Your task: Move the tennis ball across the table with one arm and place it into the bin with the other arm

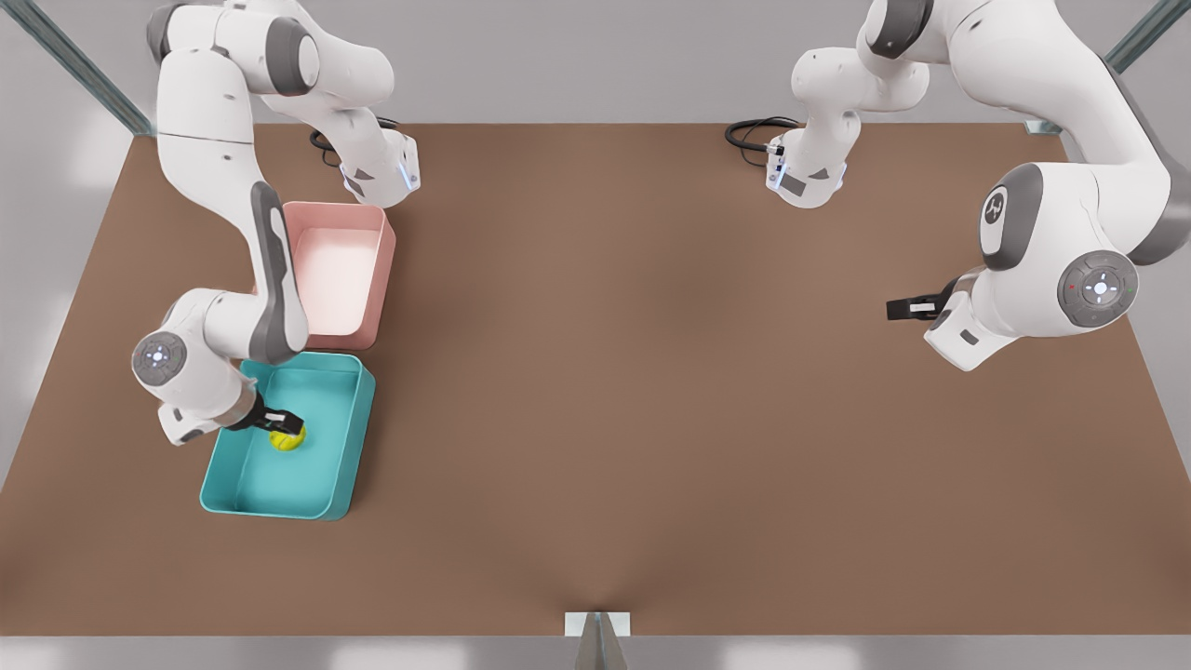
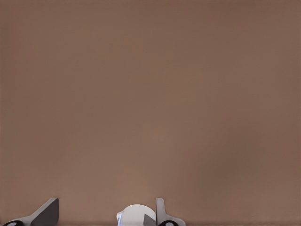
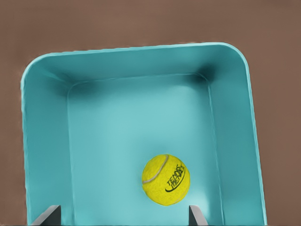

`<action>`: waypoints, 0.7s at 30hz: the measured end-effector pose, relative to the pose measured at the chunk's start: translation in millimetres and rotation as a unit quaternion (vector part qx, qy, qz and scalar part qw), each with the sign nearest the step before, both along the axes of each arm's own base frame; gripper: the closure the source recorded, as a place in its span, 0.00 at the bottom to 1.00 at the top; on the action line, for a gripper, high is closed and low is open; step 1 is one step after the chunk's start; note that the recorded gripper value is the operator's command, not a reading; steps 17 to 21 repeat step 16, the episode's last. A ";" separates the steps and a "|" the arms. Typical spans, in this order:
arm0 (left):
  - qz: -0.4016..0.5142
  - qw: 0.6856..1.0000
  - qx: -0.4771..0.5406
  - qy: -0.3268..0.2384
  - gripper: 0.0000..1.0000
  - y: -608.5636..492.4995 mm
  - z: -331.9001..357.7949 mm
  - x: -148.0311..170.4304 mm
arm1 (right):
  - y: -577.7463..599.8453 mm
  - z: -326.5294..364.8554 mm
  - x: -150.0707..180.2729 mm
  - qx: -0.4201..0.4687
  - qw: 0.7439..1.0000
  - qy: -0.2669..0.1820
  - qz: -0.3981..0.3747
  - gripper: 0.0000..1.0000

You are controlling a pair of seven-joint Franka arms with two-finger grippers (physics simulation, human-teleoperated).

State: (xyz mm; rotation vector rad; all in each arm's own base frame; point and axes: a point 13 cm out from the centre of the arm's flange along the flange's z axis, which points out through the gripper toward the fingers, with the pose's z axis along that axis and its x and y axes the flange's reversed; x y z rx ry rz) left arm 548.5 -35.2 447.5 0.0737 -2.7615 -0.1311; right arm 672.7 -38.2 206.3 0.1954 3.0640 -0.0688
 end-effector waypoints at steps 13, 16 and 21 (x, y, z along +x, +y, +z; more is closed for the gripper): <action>0.001 1.000 0.000 0.001 0.00 1.2 0.0 -0.4 | 83.8 290.5 -91.5 0.041 0.993 0.068 0.085 0.00; 0.003 1.000 0.000 0.001 0.00 3.2 -0.2 -0.2 | 74.9 287.7 -131.3 0.038 0.991 0.099 0.084 0.00; 0.003 1.000 0.000 0.001 0.00 3.2 -0.2 -0.2 | 74.9 287.7 -131.3 0.038 0.991 0.099 0.084 0.00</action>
